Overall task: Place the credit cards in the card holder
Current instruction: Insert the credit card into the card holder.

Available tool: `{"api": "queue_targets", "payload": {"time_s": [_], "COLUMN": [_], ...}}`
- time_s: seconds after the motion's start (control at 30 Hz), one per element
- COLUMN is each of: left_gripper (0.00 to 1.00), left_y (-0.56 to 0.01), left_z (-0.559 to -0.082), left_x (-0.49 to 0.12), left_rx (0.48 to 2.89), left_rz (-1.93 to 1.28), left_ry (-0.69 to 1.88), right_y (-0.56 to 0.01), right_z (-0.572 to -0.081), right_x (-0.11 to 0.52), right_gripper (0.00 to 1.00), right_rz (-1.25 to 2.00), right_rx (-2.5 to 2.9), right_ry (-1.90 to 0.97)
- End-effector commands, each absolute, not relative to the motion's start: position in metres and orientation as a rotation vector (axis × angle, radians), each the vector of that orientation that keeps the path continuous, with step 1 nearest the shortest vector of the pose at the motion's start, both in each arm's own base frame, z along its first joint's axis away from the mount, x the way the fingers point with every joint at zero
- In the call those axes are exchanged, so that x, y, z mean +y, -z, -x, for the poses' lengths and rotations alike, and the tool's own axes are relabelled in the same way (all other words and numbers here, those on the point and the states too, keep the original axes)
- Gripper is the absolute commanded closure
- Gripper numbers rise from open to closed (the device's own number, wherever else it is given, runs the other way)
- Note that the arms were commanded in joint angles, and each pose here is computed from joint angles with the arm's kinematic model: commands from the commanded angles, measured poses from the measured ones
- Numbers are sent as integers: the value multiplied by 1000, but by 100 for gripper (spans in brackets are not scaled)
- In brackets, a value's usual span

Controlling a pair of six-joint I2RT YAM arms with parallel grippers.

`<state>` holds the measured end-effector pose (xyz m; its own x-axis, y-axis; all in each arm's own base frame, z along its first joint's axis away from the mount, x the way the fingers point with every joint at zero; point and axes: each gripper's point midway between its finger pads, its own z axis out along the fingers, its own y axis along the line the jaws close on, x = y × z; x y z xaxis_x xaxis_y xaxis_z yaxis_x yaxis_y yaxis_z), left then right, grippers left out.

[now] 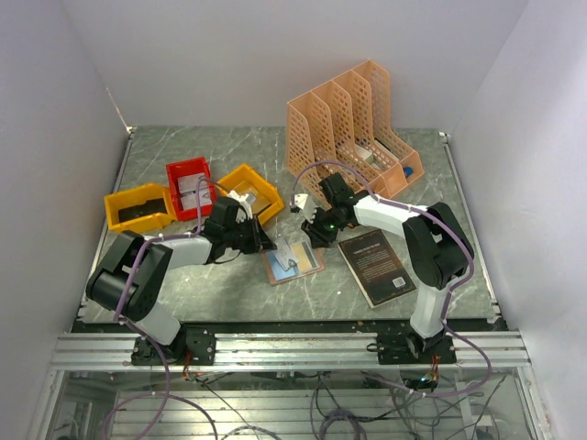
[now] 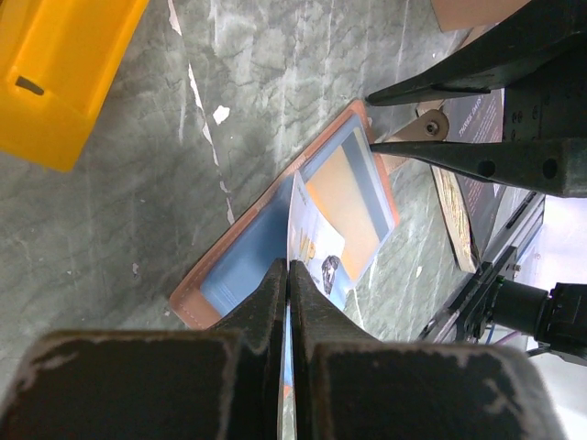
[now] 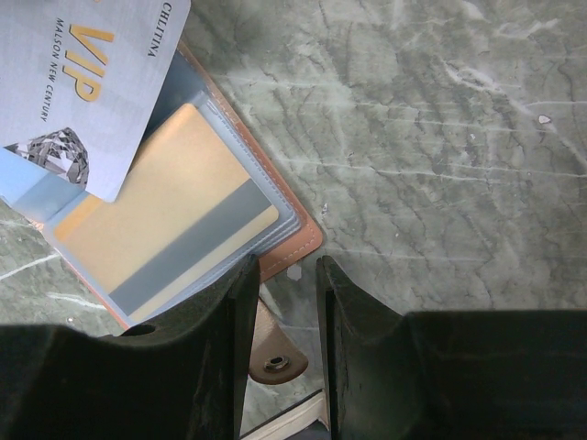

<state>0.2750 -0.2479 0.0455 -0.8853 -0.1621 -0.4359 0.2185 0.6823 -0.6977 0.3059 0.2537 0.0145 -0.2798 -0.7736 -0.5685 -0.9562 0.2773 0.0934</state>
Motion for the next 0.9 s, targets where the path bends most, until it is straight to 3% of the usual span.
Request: {"api": "queue_targets", "payload": {"time_s": [0.0,0.87], "left_gripper": [93,93], "left_y": [-44,-39], "left_z": [-273,-255], "left_x": [-245,-264], "left_rx": [2417,2427], "left_rz": [-44,45], "left_ry": [1059,1129], "right_y": [6,4], "right_z": [-286,-286], "right_x": [250,251], "right_gripper": [68,68], "right_rz": [1612,1612], "right_rx": [2209,2203], "right_ry": [-634,-638]}}
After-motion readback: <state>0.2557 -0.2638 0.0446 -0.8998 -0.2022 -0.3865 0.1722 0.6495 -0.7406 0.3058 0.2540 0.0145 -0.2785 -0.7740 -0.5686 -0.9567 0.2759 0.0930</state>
